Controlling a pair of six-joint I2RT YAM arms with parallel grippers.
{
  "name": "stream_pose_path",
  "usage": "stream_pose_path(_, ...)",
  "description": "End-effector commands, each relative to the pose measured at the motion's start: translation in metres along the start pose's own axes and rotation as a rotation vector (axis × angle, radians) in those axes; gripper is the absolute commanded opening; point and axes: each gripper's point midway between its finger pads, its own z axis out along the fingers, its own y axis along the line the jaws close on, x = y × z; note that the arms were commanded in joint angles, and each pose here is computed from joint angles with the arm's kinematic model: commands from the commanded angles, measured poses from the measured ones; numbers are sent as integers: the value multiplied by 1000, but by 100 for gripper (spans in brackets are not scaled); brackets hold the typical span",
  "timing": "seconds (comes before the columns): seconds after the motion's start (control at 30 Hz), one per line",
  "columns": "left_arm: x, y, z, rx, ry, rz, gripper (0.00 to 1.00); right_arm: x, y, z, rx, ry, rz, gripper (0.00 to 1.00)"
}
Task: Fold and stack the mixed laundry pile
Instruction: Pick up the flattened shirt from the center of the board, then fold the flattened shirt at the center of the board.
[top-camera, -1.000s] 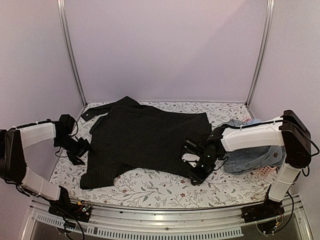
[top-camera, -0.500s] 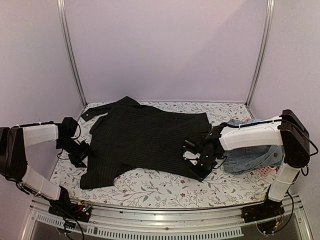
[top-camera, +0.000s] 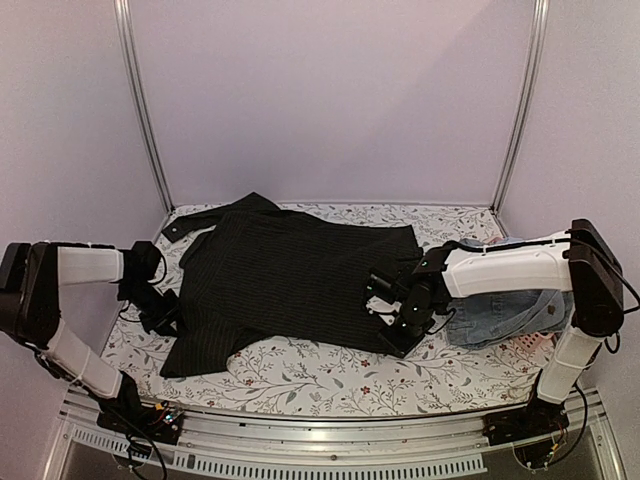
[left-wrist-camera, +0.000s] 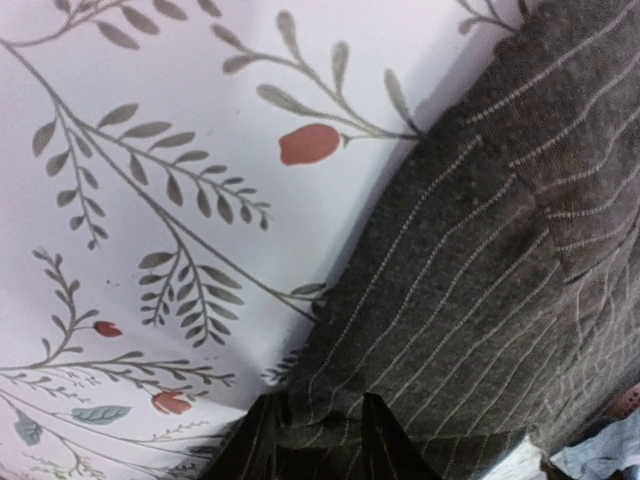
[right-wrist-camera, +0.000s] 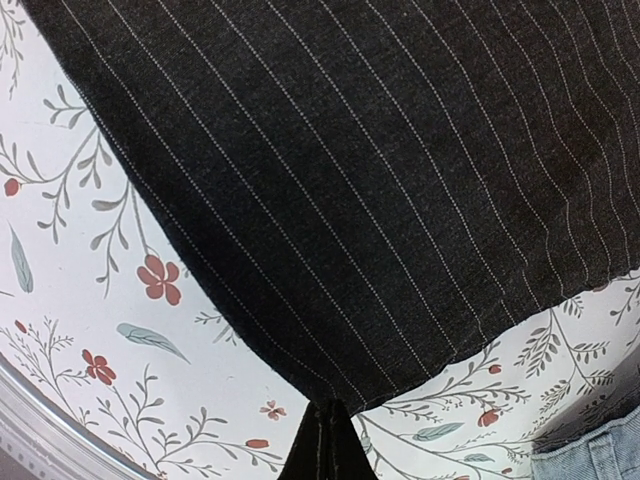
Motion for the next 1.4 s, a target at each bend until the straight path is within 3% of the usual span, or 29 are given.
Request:
stream_pose_path(0.0,-6,3,15,-48,12,64,15,-9,0,-11,8,-37,8,0)
stream_pose_path(0.07,-14,-9,1,-17,-23,92,0,-12,1,-15,1,-51,10,0)
stream_pose_path(0.27,-27,-25,-53,11,-144,114,0,-18,9,-29,-53,-84,35,0)
stream_pose_path(0.57,-19,-28,-82,67,-198,97,0,-16,6,-39,-56,-98,27,0)
stream_pose_path(0.77,-38,-66,-109,173,-258,151,0,-24,-6,-58,-122,-153,96,0)
stream_pose_path(1.17,-91,-142,-122,212,-333,272,0,-65,-71,-81,-131,-246,223,0)
stream_pose_path(1.37,-120,-171,-109,219,-331,285,0,-81,-104,-67,-105,-223,253,0)
